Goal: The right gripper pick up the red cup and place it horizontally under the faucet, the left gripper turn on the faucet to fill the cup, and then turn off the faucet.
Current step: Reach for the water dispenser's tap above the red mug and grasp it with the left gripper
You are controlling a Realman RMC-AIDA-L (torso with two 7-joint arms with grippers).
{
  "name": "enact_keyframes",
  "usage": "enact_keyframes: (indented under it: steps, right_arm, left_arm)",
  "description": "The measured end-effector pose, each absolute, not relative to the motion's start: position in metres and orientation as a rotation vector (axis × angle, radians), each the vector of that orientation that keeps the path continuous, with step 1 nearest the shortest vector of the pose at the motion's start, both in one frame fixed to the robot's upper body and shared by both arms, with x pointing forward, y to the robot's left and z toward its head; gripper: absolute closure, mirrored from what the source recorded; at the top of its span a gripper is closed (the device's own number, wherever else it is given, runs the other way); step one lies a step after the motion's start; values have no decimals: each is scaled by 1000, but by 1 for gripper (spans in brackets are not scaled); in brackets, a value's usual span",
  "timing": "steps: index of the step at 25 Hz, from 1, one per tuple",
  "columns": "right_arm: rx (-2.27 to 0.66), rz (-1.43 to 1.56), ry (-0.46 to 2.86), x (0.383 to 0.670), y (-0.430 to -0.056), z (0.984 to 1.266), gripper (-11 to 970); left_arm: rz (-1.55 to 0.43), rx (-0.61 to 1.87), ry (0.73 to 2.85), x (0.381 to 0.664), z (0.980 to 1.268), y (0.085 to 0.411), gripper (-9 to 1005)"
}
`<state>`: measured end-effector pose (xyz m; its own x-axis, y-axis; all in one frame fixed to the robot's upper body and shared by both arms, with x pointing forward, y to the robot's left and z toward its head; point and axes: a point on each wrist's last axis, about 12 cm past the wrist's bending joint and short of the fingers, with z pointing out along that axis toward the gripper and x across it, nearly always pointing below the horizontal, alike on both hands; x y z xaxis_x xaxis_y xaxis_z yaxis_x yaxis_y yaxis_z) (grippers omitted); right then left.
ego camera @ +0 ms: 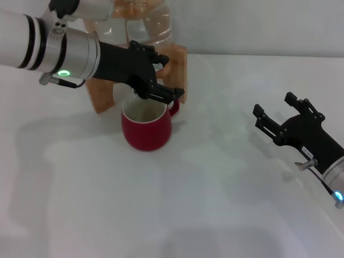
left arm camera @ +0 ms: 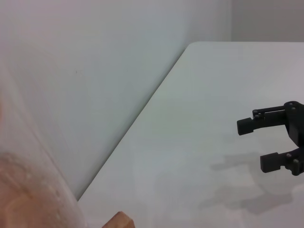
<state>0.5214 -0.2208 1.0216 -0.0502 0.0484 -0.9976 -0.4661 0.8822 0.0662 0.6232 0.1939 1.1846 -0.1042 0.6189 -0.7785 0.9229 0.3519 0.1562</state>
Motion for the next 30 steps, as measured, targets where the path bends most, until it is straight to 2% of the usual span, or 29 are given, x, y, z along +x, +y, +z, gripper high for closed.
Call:
enact_keyframes:
  steps: [30]
  right_arm:
    - [-337,428,1573,523,-221,1022,118]
  left_arm:
    - [-511,1380,1812,621,1194,192,144]
